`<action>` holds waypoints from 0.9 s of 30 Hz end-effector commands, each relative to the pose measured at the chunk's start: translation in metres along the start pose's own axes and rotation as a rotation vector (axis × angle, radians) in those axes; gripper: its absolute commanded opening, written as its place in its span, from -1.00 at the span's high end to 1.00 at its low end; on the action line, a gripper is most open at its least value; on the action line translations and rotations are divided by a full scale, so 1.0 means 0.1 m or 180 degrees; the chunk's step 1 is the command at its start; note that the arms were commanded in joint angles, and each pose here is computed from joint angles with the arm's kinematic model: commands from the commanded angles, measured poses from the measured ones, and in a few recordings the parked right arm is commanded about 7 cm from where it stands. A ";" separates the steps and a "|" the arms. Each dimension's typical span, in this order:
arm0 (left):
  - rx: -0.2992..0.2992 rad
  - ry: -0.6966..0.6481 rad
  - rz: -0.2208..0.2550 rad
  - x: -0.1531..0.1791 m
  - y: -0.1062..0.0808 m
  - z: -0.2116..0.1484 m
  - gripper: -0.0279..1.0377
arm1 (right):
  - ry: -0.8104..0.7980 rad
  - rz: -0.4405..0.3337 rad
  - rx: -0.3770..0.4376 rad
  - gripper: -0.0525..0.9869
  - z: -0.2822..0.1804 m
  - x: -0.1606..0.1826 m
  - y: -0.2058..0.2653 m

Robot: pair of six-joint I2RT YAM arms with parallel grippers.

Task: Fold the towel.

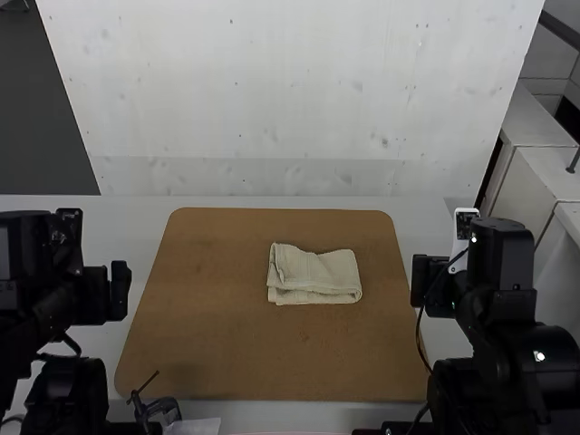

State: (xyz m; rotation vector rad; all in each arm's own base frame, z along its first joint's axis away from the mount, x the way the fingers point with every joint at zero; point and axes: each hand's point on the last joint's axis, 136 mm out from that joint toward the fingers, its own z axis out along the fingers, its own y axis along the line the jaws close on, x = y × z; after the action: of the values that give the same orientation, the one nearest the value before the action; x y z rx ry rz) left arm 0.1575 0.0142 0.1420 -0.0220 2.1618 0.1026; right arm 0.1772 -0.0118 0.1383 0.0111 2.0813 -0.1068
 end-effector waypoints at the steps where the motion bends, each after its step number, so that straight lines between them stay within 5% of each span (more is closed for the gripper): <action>1: 0.0105 -0.0080 0.0058 -0.03 -0.06 -0.02 -0.90 | -0.0016 0.0088 -0.0041 -0.93 -0.12 -0.05 0.00; 11: 0.0088 -0.0083 0.0045 -0.04 -0.05 -0.02 -0.90 | 0.0293 0.0300 -0.0286 -0.95 -0.21 0.15 0.13; 27: 0.0088 -0.0083 0.0045 -0.04 -0.05 -0.02 -0.90 | 0.0288 0.0308 -0.0282 -0.95 -0.21 0.15 0.13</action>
State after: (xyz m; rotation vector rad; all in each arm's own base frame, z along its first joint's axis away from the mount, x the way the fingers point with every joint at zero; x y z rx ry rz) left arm 0.1577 0.0106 0.1419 -0.0052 2.1623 0.0824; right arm 0.1524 0.0006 0.1193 0.0544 2.2186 0.0228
